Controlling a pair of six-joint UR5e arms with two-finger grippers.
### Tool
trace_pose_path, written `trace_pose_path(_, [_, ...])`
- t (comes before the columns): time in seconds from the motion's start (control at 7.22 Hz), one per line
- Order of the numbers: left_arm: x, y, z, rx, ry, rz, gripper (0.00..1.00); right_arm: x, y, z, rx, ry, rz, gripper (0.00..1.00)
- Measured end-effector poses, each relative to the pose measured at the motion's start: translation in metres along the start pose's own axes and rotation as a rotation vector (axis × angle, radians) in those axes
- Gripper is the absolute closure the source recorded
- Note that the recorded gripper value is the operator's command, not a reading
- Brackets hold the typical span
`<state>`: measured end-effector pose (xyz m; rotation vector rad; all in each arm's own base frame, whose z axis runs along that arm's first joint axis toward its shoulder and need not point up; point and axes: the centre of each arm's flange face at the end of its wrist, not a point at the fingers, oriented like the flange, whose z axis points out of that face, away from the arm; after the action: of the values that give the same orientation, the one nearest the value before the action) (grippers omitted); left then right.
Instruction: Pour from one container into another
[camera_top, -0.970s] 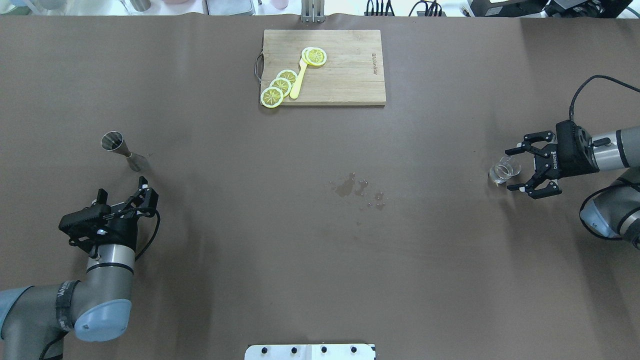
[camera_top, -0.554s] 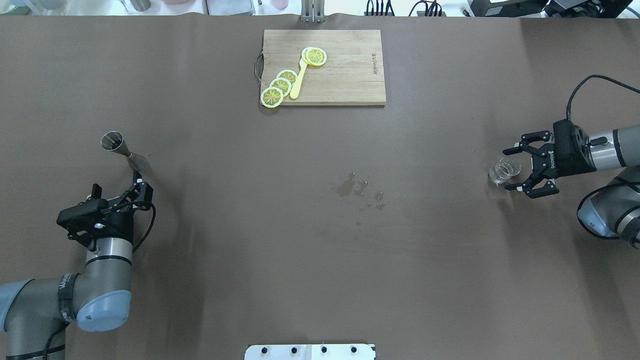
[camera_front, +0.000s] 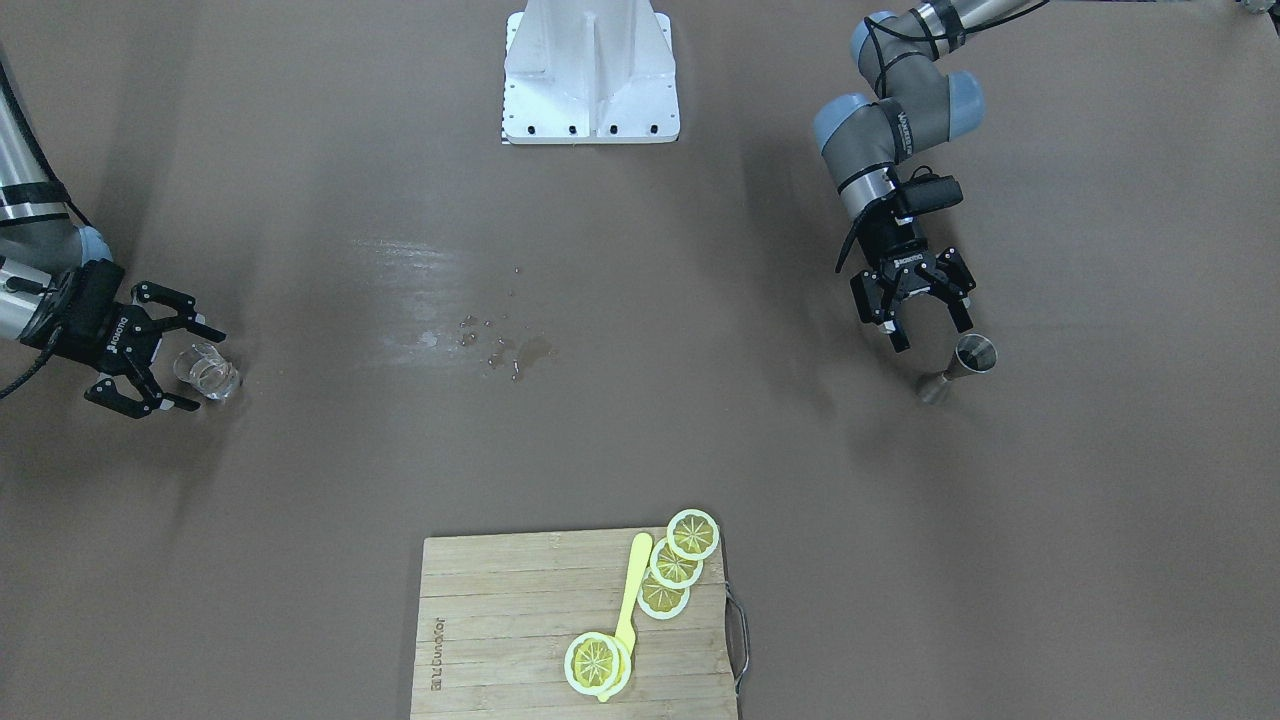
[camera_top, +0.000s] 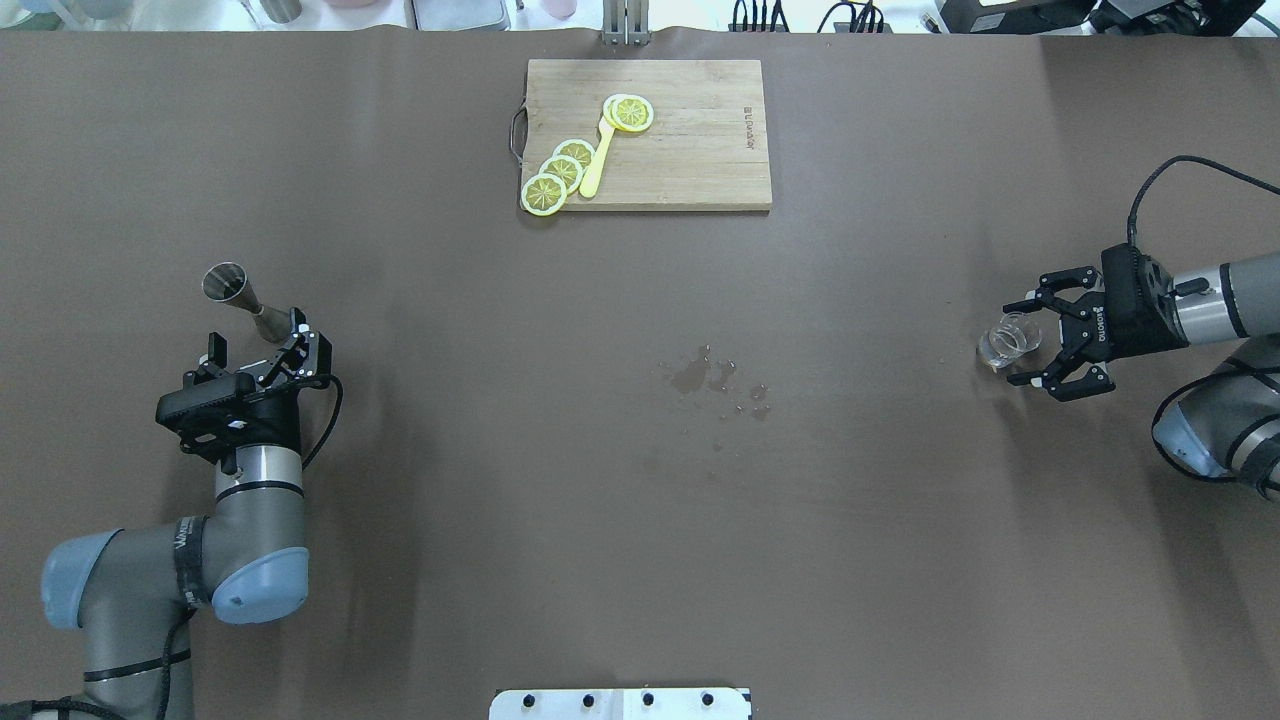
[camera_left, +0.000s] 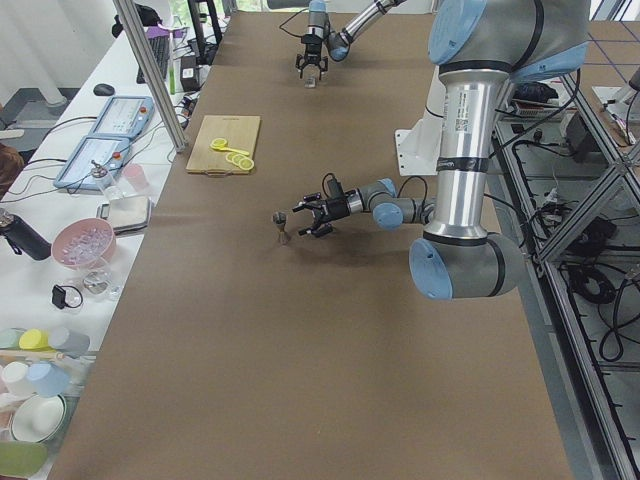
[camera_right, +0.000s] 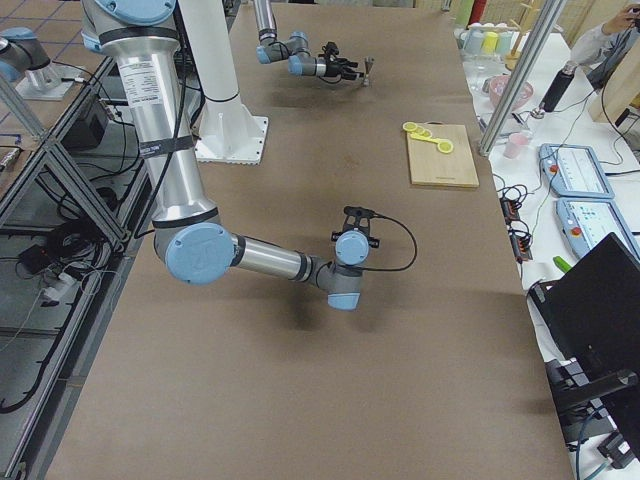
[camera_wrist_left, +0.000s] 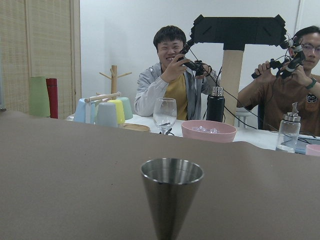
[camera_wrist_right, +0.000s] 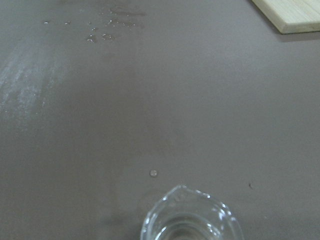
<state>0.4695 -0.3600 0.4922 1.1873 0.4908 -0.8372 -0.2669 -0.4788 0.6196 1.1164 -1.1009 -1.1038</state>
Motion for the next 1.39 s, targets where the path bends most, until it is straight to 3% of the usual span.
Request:
trace_pose_path(0.97, [-0.013,0.003,0.041,0.070,-0.054,0.039,0.02,-0.006,0.003,0.010,-0.007,-0.016,0.005,0.07])
trace_pose_path(1.39, [-0.017,0.004,0.051,0.083,-0.068,0.045,0.03,-0.007,0.003,0.011,-0.008,-0.017,0.006,0.20])
